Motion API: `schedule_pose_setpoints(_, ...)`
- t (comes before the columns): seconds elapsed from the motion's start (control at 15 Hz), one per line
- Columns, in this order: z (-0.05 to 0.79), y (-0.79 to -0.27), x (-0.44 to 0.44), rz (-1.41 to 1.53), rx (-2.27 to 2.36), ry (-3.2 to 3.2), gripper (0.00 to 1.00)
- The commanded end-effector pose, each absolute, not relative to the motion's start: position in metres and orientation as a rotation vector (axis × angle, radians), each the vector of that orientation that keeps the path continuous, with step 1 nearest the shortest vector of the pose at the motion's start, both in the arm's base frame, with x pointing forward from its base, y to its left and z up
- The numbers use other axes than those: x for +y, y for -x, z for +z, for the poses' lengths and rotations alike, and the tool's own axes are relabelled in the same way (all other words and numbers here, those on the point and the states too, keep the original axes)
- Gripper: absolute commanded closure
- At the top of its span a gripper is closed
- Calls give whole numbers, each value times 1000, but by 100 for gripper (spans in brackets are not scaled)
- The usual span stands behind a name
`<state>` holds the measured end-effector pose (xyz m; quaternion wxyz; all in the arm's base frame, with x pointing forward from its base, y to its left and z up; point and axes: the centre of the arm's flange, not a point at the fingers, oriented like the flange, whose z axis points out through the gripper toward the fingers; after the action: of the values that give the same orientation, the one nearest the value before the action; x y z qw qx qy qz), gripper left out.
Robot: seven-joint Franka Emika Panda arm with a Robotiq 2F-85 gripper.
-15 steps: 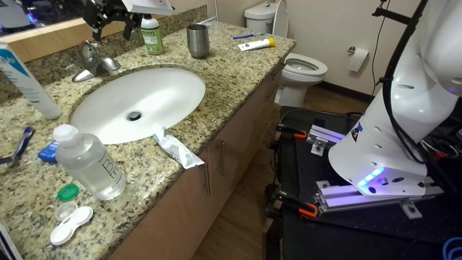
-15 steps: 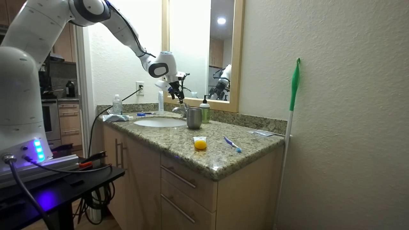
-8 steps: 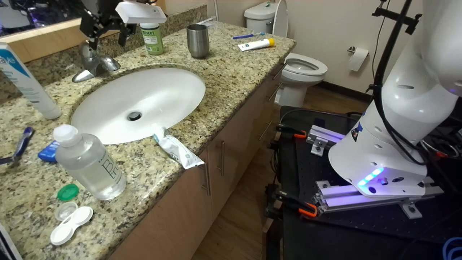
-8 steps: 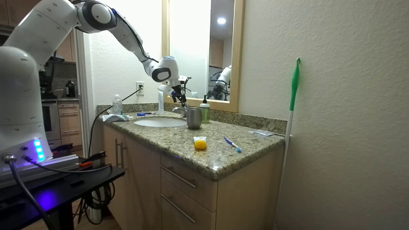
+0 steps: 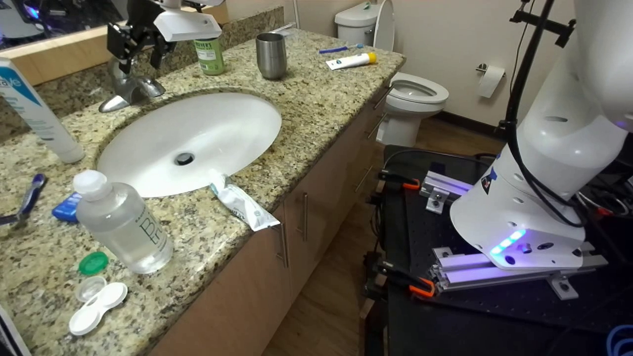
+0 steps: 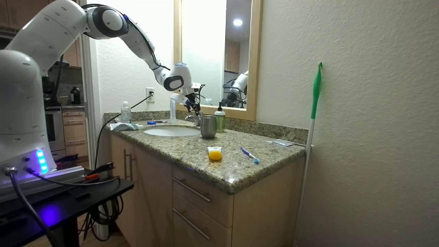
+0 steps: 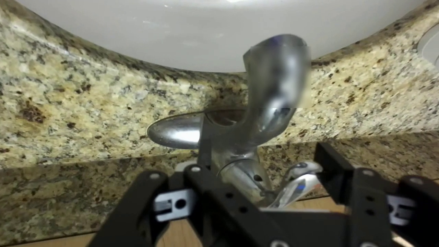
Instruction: Open the faucet
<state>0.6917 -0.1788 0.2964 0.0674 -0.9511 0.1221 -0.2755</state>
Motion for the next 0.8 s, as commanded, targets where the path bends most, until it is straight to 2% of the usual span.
schedule_pose_setpoints(0.0,298,-689,-179,-835,366,2868,55)
schedule_pose_setpoints(0.4,309,-689,-169,-900,336,2852,95)
schedule_pose_setpoints(0.47,313,-689,-170,-918,335,2847,93)
schedule_pose_setpoints(0.73,332,-681,-162,-1049,313,2803,93)
